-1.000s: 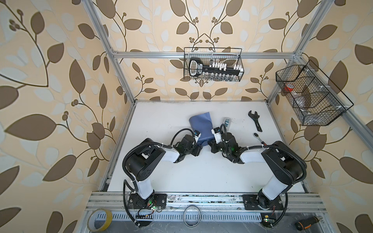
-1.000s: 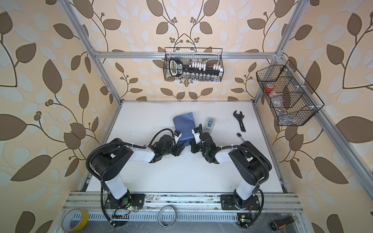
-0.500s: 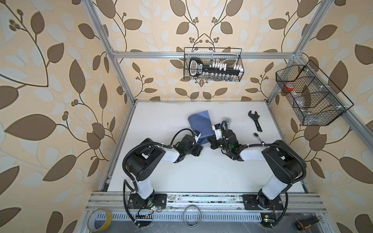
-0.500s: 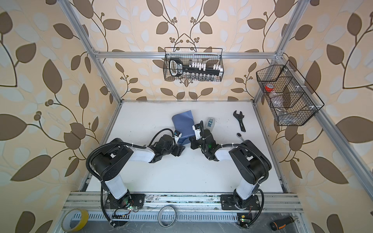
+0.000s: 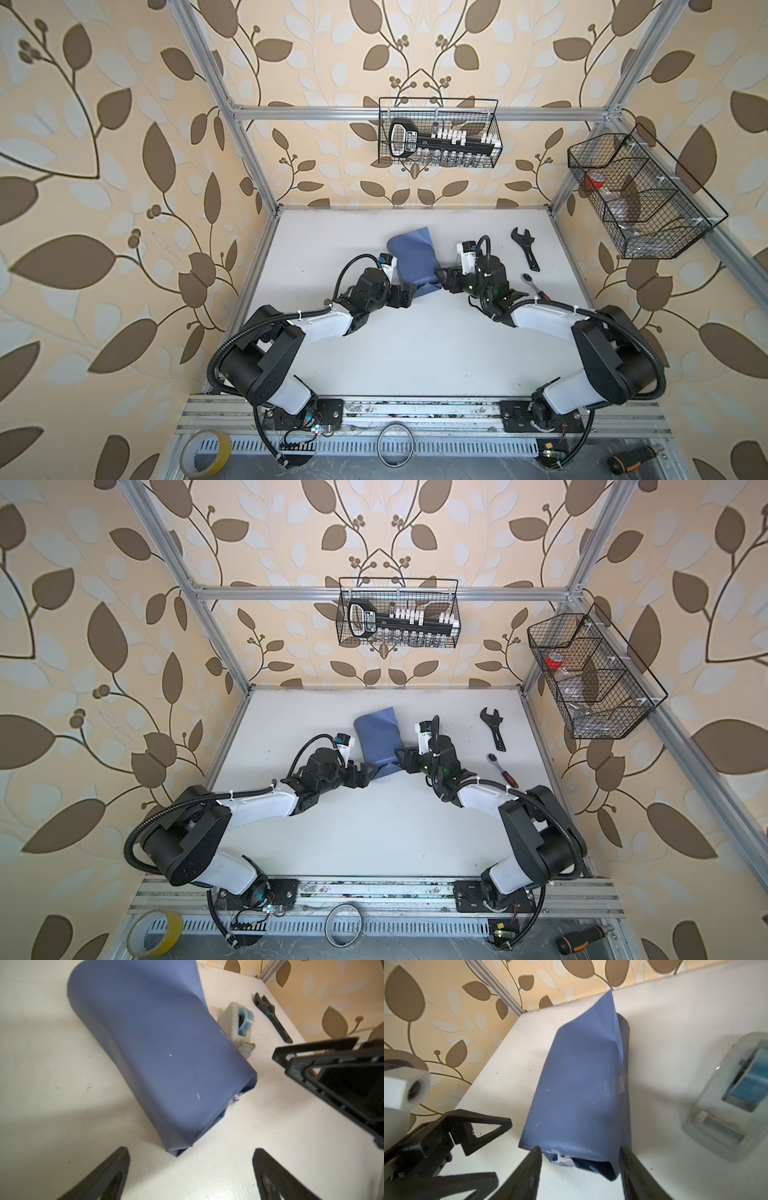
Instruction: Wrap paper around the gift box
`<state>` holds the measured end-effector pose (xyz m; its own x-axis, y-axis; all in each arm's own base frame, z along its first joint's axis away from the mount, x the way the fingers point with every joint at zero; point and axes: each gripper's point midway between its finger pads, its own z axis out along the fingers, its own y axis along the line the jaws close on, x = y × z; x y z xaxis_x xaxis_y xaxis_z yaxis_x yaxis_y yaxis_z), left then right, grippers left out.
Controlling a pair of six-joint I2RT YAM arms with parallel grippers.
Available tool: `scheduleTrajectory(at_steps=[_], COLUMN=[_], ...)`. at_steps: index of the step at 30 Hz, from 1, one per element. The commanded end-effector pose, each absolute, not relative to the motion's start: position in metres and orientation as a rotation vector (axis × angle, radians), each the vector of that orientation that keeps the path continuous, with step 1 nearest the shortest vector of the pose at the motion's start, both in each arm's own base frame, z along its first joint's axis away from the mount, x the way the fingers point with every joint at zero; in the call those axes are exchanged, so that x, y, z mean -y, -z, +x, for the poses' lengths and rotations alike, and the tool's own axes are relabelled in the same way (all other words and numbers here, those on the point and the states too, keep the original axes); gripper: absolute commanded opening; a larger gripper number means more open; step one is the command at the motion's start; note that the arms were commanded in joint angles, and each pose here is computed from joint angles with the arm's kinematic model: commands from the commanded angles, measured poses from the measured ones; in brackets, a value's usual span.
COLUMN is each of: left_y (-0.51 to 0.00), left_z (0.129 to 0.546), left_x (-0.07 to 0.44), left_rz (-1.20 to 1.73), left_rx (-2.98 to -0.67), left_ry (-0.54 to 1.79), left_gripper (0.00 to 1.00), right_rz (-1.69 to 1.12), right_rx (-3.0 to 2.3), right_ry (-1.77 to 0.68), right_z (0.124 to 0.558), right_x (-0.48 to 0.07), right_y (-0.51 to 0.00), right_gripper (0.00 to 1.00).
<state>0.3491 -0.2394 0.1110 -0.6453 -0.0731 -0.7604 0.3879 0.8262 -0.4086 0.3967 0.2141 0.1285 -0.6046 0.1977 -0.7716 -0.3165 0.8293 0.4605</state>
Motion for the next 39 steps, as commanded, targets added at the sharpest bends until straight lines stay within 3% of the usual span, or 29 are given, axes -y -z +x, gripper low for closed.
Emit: scheduleTrajectory(at_steps=[1, 6, 8, 17, 39], left_y=[-0.121, -0.122, -0.117, -0.097, -0.086], left_z=[0.36, 0.378, 0.385, 0.408, 0.408], left_x=[0.242, 0.243, 0.244, 0.255, 0.256], left_rz=[0.063, 0.06, 0.057, 0.041, 0.07], left_rx=[-2.254, -2.304, -2.325, -2.373, -2.391], left_ry=[0.857, 0.84, 0.831, 0.879, 0.867], left_gripper=[0.92, 0.92, 0.92, 0.85, 0.84], right_rz=[-0.034, -0.152, -0.23, -0.334, -0.275], right_rx=[-2.187, -2.228, -2.219, -2.228, -2.243], right_ry=[-0.698, -0.585, -0.558, -0.584, -0.694], right_z=[0.414, 0.404, 0.396, 0.385, 0.399], right_x=[-0.219, -0.211, -0.209, -0.217, -0.229], right_y=[-0.116, -0.102, -0.1, -0.091, -0.086], right_gripper=[0.67, 0.88, 0.92, 0.92, 0.85])
